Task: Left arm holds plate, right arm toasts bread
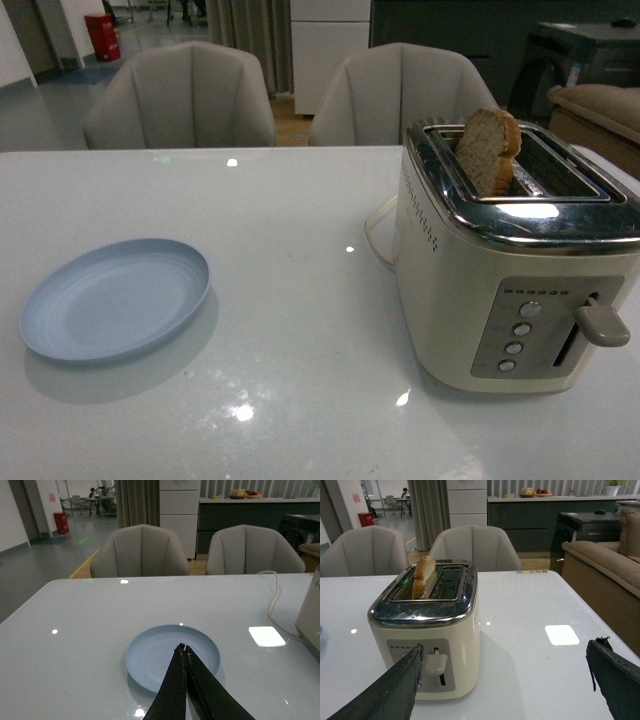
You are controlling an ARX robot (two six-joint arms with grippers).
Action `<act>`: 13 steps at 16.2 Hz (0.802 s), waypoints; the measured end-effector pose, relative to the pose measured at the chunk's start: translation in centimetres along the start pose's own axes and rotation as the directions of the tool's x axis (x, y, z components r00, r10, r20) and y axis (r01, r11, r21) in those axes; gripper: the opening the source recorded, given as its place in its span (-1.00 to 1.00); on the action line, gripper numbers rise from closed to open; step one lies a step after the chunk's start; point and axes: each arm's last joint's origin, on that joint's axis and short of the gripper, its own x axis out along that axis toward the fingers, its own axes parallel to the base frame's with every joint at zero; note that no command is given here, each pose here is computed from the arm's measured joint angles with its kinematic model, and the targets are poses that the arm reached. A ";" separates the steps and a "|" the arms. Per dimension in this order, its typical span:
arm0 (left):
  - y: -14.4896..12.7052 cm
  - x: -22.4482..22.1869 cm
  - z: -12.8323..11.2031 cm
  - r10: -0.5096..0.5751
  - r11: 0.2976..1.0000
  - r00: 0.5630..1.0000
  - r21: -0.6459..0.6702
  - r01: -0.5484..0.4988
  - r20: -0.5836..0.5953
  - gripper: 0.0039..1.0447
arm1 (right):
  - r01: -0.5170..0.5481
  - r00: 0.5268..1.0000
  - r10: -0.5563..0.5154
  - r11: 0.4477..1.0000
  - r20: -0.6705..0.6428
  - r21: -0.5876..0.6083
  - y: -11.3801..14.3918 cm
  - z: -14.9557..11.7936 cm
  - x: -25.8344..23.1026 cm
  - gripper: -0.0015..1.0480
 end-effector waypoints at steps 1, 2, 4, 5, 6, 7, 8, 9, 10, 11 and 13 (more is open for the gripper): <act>0.0 -0.2 0.0 0.000 1.000 1.000 0.000 0.000 0.000 -0.97 | 0.000 1.000 0.000 1.000 0.000 0.000 0.0 0.0 0.0 0.88; 0.0 -0.3 0.0 0.000 1.000 1.000 0.000 0.000 0.001 -0.97 | 0.000 1.000 0.000 1.000 0.000 0.000 0.0 0.0 0.0 0.88; 0.0 -0.5 0.0 0.000 1.000 1.000 0.000 0.000 0.000 -0.97 | 0.000 1.000 0.000 1.000 0.000 0.000 0.0 0.0 0.0 0.88; 0.0 -0.7 0.0 0.000 1.000 1.000 0.000 0.000 0.002 -0.97 | 0.000 1.000 0.000 1.000 0.000 0.000 0.0 0.0 0.0 0.88; 0.0 -1.0 -0.3 0.001 1.000 1.000 0.000 -0.001 -0.024 -0.97 | 0.000 1.000 0.000 1.000 0.000 0.000 0.0 0.0 0.0 0.88; 0.0 -1.7 -0.5 0.000 1.000 1.000 0.000 0.000 -0.021 -0.97 | 0.000 1.000 0.000 1.000 0.000 0.000 0.0 0.0 0.0 0.88; 0.0 -1.8 -0.1 0.002 1.000 1.000 0.000 -0.002 -0.001 -0.97 | 0.000 1.000 0.000 1.000 0.002 0.000 0.0 0.0 0.0 0.88; 0.0 -1.7 -0.4 0.001 1.000 1.000 0.001 -0.001 -0.016 -0.97 | 0.000 1.000 0.000 1.000 0.000 0.000 0.0 0.0 0.0 0.88; 0.0 -1.7 -0.3 0.001 1.000 1.000 0.000 -0.001 -0.008 -0.97 | 0.000 1.000 0.000 1.000 0.000 0.000 0.0 0.0 0.0 0.88; 0.0 -1.7 -0.4 0.000 1.000 1.000 0.000 0.000 -0.013 -0.97 | 0.000 1.000 0.000 1.000 0.001 0.000 0.0 0.0 0.0 0.88; 0.0 -1.7 -0.4 0.000 1.000 1.000 0.001 0.000 -0.012 -0.97 | 0.000 1.000 0.000 1.000 0.001 0.000 0.0 0.0 0.0 0.88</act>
